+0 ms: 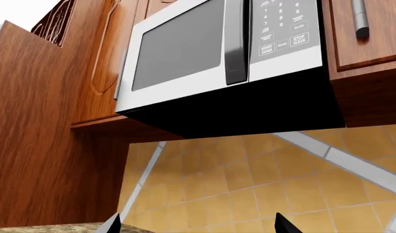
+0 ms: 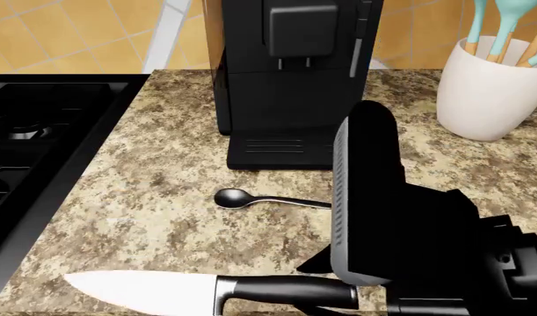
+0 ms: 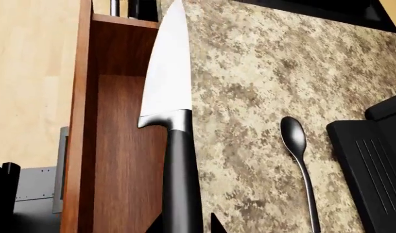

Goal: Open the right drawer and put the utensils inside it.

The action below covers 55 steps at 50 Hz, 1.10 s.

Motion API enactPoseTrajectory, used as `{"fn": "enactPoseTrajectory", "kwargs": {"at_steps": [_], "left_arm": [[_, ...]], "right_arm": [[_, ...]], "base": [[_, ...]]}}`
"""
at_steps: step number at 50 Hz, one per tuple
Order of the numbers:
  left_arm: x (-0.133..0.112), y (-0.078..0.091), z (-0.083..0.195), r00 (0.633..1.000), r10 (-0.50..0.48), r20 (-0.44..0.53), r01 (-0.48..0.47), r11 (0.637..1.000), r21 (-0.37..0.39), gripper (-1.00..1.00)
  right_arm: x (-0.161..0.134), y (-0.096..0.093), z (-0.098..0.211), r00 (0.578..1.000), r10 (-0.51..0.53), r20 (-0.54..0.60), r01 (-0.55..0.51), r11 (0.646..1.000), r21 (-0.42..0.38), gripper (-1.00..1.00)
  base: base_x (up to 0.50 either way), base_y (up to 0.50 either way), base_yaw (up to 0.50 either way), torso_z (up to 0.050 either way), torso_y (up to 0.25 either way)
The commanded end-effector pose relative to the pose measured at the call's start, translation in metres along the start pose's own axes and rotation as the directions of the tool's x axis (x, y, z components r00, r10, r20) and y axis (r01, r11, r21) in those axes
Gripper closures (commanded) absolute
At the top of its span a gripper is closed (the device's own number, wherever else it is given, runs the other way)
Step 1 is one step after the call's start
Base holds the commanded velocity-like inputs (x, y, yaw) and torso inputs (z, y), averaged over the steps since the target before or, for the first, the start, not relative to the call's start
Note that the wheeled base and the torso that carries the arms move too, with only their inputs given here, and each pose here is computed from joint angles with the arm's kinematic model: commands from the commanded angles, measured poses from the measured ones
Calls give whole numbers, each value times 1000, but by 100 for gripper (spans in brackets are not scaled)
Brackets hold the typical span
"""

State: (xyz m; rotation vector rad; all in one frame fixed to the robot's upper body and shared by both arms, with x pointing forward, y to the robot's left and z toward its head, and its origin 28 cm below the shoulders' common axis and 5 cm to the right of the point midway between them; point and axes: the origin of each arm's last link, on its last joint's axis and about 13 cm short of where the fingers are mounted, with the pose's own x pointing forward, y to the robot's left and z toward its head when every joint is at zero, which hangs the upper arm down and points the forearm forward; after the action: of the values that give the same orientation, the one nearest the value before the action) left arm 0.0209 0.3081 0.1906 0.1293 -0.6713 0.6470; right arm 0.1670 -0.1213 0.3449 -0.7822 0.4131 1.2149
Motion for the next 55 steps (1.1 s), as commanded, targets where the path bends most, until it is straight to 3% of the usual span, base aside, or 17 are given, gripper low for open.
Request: {"fn": "enactPoseTrajectory", "kwargs": {"at_steps": [1, 55], "left_arm": [[0, 0, 0, 1000, 1, -1, -1, 1000, 1, -100], [-1, 2, 1, 1000, 5, 1, -5, 1000, 4, -100]], "right_arm": [[4, 4, 2, 999, 7, 31, -6, 999, -42, 100], [34, 11, -16, 993, 113, -29, -114, 993, -31, 100]], "base": [[0, 0, 0, 0, 0], [0, 0, 0, 0, 0]]}}
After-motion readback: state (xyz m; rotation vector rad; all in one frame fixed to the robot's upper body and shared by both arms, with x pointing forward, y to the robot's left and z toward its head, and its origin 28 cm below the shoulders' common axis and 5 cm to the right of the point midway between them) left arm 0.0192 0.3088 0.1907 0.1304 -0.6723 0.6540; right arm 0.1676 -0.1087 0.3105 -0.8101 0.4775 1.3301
